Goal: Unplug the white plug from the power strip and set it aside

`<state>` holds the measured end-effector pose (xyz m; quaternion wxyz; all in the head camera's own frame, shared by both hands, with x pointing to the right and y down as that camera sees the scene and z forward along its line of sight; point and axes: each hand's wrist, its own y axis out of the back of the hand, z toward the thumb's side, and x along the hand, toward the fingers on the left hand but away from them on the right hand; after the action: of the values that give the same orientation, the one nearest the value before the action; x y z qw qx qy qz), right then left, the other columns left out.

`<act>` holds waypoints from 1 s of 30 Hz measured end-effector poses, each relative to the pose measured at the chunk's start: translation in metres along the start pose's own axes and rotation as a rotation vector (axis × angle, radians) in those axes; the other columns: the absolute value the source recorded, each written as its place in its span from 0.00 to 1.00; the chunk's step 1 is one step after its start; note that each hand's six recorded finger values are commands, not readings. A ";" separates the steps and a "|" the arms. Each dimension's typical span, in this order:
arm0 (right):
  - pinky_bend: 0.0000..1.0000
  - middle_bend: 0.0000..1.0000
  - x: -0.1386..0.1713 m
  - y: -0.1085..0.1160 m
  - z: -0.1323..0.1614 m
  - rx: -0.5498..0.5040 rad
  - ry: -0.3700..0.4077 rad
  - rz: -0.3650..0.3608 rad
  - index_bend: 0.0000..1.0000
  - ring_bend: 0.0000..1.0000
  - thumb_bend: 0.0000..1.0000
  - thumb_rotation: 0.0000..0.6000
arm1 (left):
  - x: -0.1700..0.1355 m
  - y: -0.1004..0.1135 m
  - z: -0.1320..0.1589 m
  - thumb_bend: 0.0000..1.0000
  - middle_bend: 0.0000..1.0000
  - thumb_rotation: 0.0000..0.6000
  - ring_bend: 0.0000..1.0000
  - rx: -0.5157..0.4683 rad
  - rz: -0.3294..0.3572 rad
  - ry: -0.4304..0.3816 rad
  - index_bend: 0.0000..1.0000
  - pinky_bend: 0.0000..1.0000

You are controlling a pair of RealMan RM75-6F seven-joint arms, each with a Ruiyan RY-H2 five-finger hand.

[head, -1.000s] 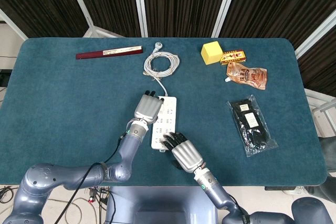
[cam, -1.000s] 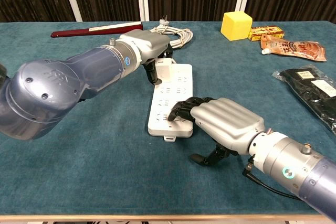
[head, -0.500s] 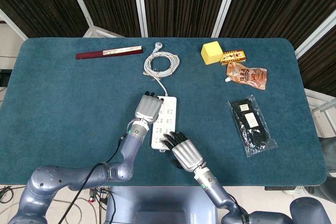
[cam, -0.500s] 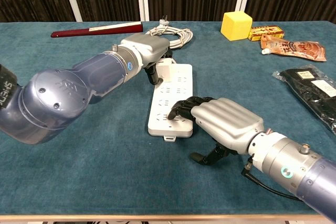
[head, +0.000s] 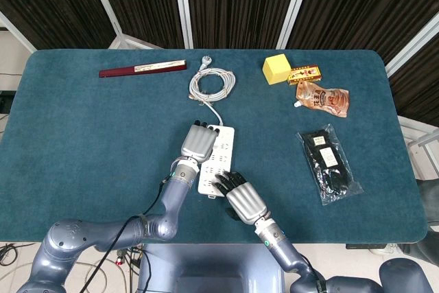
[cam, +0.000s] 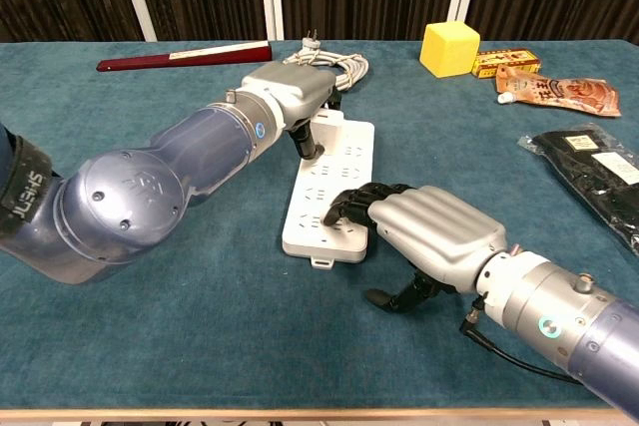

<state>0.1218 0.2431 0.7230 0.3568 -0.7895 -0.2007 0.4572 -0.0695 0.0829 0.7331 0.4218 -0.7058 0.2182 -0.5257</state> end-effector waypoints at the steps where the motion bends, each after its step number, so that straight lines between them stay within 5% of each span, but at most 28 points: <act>1: 0.16 0.18 0.000 0.000 0.000 0.000 0.001 0.000 0.22 0.10 0.39 1.00 | 0.000 -0.001 -0.001 0.35 0.72 1.00 0.30 0.002 -0.001 0.001 0.67 0.27; 30: 0.16 0.18 0.004 0.000 0.000 -0.007 0.002 0.004 0.22 0.10 0.39 1.00 | -0.005 0.000 -0.005 0.35 0.75 1.00 0.31 0.017 0.015 0.011 0.70 0.27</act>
<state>0.1236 0.2459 0.7207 0.3535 -0.7916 -0.2004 0.4563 -0.0760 0.0845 0.7310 0.4305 -0.6976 0.2215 -0.5281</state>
